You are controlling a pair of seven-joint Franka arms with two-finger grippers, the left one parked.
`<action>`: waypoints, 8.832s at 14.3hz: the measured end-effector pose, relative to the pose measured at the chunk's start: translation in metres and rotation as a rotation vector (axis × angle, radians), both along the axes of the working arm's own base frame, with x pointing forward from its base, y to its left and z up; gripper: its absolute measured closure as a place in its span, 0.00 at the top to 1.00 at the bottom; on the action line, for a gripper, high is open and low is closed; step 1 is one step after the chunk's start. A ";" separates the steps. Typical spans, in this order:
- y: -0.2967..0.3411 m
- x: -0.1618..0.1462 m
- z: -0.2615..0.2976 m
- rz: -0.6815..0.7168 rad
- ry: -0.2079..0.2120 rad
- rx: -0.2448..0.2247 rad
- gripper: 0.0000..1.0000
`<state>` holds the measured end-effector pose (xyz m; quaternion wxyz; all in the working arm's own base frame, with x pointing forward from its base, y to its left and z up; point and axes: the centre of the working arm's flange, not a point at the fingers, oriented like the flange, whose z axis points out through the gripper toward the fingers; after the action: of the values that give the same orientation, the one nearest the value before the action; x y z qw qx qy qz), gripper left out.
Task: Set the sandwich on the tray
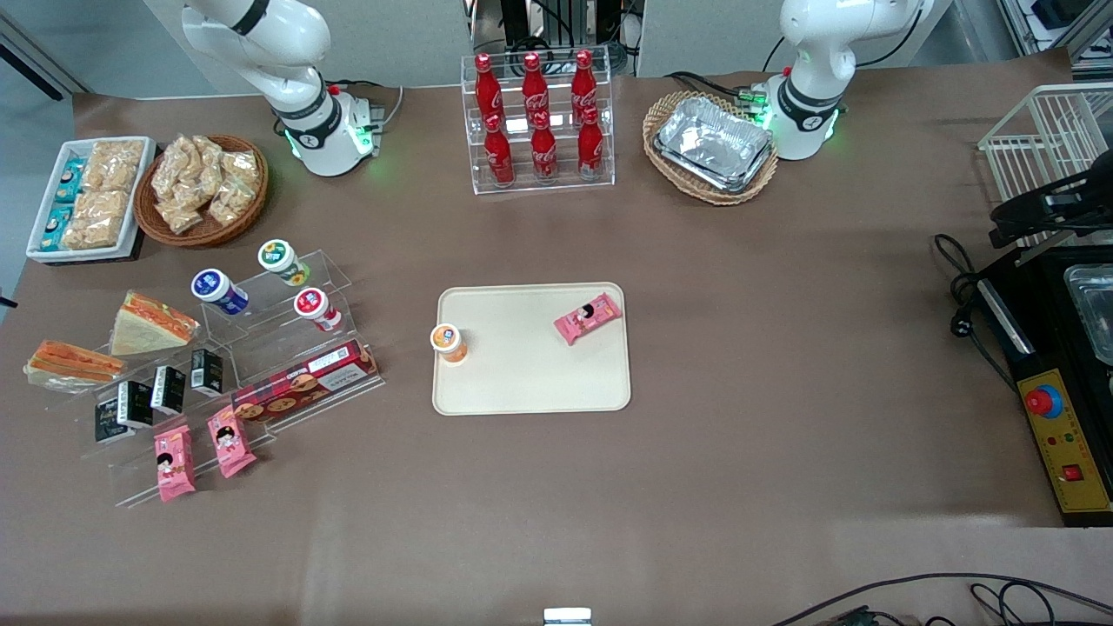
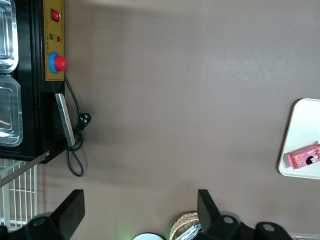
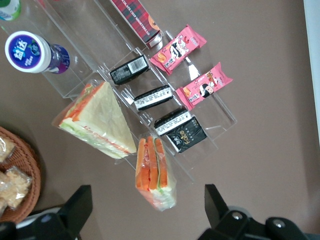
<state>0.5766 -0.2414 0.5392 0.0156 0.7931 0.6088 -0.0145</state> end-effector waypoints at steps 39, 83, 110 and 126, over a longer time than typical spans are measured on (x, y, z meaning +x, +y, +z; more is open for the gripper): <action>-0.079 0.003 -0.155 0.128 -0.006 0.034 0.51; 0.447 -0.001 -0.003 -1.182 0.105 -0.101 0.00; 0.599 0.019 -0.250 -2.596 0.155 -0.226 0.00; 0.641 -0.008 -0.304 -2.623 0.106 -0.282 0.74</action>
<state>0.5684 0.3997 0.2349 0.0483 0.7804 -0.6132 -0.1125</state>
